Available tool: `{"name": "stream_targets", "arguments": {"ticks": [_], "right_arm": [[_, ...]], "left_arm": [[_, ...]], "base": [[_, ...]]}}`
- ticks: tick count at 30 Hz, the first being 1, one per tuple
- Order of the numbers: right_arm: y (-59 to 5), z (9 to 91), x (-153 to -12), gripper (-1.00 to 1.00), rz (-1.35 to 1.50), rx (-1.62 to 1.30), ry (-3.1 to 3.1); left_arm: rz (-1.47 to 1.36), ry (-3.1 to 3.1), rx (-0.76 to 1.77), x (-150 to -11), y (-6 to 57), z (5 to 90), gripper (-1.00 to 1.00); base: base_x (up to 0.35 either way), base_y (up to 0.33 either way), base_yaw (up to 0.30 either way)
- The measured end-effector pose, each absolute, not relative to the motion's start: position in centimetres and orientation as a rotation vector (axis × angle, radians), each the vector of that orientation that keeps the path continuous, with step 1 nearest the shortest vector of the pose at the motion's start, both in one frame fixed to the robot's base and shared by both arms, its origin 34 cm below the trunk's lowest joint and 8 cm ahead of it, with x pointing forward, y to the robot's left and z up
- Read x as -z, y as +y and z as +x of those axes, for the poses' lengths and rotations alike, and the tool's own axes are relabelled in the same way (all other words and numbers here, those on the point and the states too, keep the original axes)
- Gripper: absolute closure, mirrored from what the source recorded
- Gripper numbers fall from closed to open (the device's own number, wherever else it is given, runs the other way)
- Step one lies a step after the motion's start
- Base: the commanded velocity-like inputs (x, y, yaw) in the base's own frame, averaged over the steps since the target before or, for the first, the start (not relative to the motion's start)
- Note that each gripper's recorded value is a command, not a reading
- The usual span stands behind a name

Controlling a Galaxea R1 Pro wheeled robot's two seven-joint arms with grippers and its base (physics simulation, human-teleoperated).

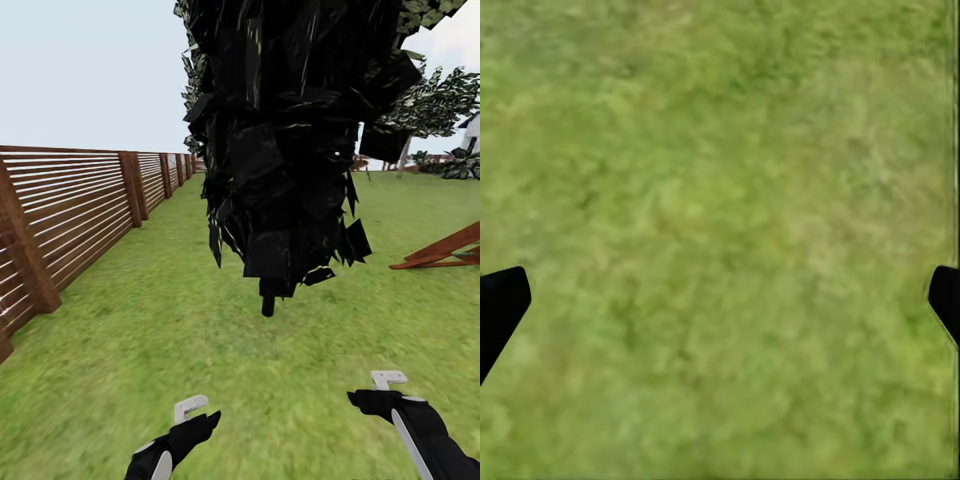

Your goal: Take the three Easter eggs out of the wicker basket on the lawn in the garden, then place them on the lawn next to a single tree (choose any tree) so that all three eggs are next to the same tree and none are left in the basket.

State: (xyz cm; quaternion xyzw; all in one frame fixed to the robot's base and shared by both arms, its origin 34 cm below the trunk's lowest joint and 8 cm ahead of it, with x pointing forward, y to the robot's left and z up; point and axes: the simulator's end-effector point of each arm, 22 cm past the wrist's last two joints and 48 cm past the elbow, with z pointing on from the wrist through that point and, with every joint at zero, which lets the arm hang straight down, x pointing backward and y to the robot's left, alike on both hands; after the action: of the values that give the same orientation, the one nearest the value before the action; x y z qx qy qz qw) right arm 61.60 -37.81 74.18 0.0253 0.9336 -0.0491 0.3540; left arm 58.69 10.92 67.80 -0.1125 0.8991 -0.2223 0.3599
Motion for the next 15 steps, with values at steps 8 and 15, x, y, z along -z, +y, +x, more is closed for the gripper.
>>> {"name": "stream_targets", "arguments": {"ticks": [8, 15], "right_arm": [[-37.86, 61.59, -74.16, -1.00, 0.064, 0.130, 2.414], [-37.87, 61.58, -74.13, -1.00, 0.064, 0.131, 2.415]], "left_arm": [[-0.288, 2.321, 0.571, -67.74, 10.91, 58.66, -1.00], [-0.290, 2.328, 0.572, -67.49, 10.87, 58.49, -1.00]], "base": [[0.065, -0.314, -0.268], [0.004, -0.324, -0.268]]}}
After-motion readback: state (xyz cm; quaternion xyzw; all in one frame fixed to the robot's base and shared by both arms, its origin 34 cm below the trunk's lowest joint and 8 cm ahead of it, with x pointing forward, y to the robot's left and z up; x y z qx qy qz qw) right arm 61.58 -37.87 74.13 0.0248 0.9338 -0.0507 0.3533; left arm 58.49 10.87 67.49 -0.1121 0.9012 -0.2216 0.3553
